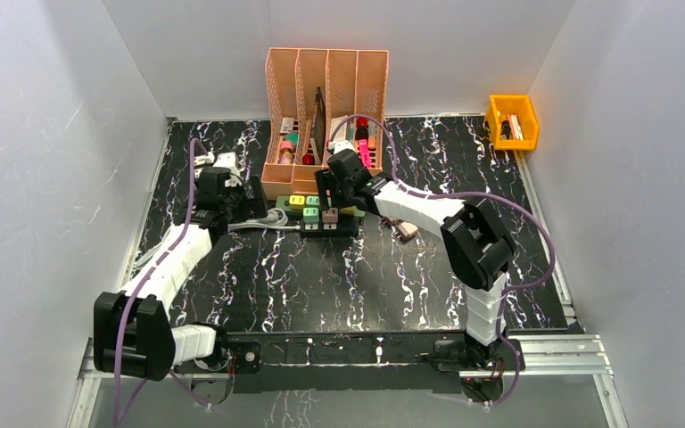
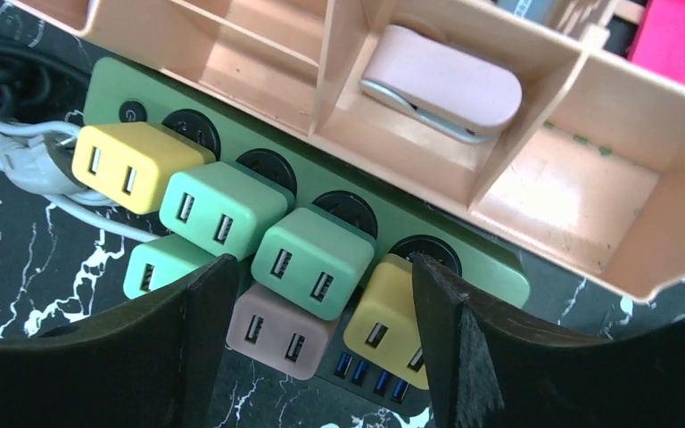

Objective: Pull the plug off the socket

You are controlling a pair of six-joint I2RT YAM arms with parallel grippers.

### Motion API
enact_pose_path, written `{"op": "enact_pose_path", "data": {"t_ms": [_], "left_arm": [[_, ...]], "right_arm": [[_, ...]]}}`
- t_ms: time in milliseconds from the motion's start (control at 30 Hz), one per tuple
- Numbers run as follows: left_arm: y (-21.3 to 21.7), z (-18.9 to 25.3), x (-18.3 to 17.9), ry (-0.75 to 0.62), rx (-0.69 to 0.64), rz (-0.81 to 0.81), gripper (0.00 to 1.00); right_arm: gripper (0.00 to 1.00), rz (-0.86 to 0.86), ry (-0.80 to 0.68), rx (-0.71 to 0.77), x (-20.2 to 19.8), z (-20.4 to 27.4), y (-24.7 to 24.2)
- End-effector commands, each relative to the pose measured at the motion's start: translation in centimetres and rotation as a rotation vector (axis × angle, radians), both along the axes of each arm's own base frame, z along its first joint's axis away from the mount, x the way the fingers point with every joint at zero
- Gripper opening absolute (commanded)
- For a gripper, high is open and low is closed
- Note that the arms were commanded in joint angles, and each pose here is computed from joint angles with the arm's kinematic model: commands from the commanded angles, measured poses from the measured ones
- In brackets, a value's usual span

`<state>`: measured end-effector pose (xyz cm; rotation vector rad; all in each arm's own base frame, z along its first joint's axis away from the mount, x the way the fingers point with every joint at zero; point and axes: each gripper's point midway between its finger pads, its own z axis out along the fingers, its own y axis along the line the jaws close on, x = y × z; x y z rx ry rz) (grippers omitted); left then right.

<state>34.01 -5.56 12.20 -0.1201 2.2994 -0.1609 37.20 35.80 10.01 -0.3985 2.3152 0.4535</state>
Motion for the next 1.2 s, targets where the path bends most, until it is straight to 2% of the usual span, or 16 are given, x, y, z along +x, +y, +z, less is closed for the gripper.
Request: {"op": "enact_pose_path", "data": {"t_ms": [0,133,300,533,833,1100,1167], "left_arm": [[-1.6,2.4,0.0,-0.06,-0.026,-0.015,0.98],[-3.2,2.0,-0.4,-0.043,-0.056,-0.056,0.98],[-4.3,1.9,-0.4,-0.034,-0.048,-0.088,0.98],[-4.5,1.7,-0.4,-0.025,-0.051,-0.094,0.98],[-4.8,1.0,-0.4,-0.006,-0.05,-0.106,0.98],[-4.8,0.8,-0.4,0.002,-0.049,-0.108,0.98],[-5.0,0.8,-0.5,0.004,-0.055,-0.112,0.98]], "right_arm": [[0.8,-0.07,-0.078,-0.029,-1.3,3.4,-0.4],[0.78,-0.113,-0.152,-0.051,-1.8,5.6,-1.2],[0.74,-0.123,-0.126,-0.079,-2.4,5.9,-1.7],[0.72,-0.068,0.005,-0.117,-3.2,2.3,0.0],[0.67,-0.063,0.046,-0.083,-2.8,0.3,1.5],[0.6,-0.068,0.095,-0.097,-3.0,-1.7,1.3],[0.53,-0.07,0.104,-0.098,-3.1,-2.2,1.3]]}}
